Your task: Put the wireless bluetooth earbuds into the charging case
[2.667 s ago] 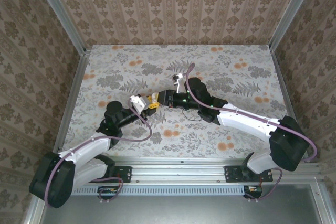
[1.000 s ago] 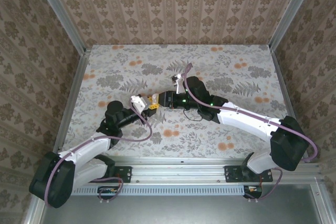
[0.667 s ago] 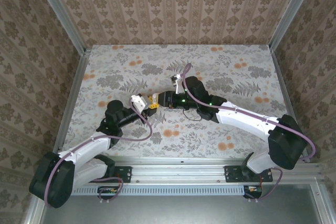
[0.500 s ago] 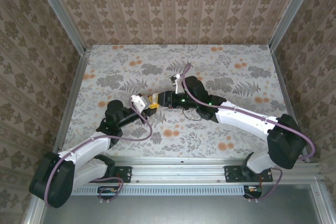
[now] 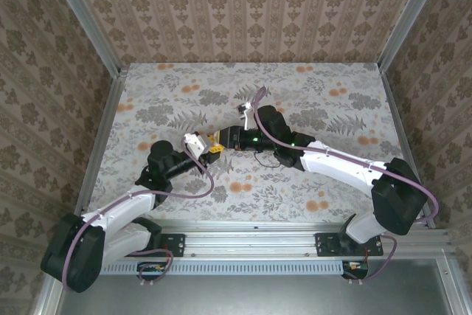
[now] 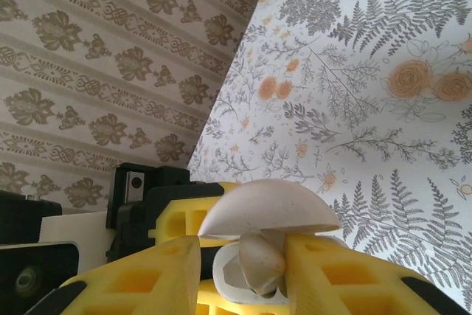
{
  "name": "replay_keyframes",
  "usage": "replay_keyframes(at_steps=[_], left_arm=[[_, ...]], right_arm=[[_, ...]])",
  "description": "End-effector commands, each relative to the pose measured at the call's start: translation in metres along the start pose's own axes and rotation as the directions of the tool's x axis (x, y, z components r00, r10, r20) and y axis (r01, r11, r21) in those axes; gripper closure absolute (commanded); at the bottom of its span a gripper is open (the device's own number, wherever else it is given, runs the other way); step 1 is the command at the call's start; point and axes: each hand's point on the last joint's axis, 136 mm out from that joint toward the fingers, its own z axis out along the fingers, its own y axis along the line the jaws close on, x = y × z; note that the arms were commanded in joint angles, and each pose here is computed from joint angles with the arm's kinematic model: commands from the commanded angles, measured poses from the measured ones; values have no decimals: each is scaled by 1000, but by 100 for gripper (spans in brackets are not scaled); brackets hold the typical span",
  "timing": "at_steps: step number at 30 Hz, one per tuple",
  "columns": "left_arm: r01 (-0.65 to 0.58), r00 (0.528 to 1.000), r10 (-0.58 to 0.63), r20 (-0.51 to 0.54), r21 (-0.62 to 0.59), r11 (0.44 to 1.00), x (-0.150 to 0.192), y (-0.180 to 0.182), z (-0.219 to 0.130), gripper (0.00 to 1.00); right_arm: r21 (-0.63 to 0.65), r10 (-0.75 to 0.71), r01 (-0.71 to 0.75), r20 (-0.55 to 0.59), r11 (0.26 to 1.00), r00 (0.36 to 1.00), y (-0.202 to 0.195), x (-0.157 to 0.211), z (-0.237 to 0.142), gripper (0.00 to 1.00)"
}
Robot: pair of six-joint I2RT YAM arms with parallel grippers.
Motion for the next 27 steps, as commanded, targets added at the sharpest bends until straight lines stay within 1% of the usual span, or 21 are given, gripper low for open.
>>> replay_keyframes(at_steps=[1,8,10,20,27], left_arm=[[-30,998,29,52,20,999,-21,-2,1,92],[-32,998,31,56,21,999,-23,-2,1,92],[-32,998,31,55,21,999,-22,-3,1,92],[-33,998,32,61,22,999,-24,-3,0,92],[-36,997,34,65,23,999,-25,-4,0,92]], right_arm=[[-91,-21,22,7,996,1000,26,-10,-1,65],[-132,-52,50,-13,990,999,33,-6,-2,65],[-138,-63,60,-16,989,998,34,-5,-3,66],[-73,-99,96,-32,993,995,22,-1,-14,64],[-54,-123,123,-2,991,992,20,-9,-29,62]])
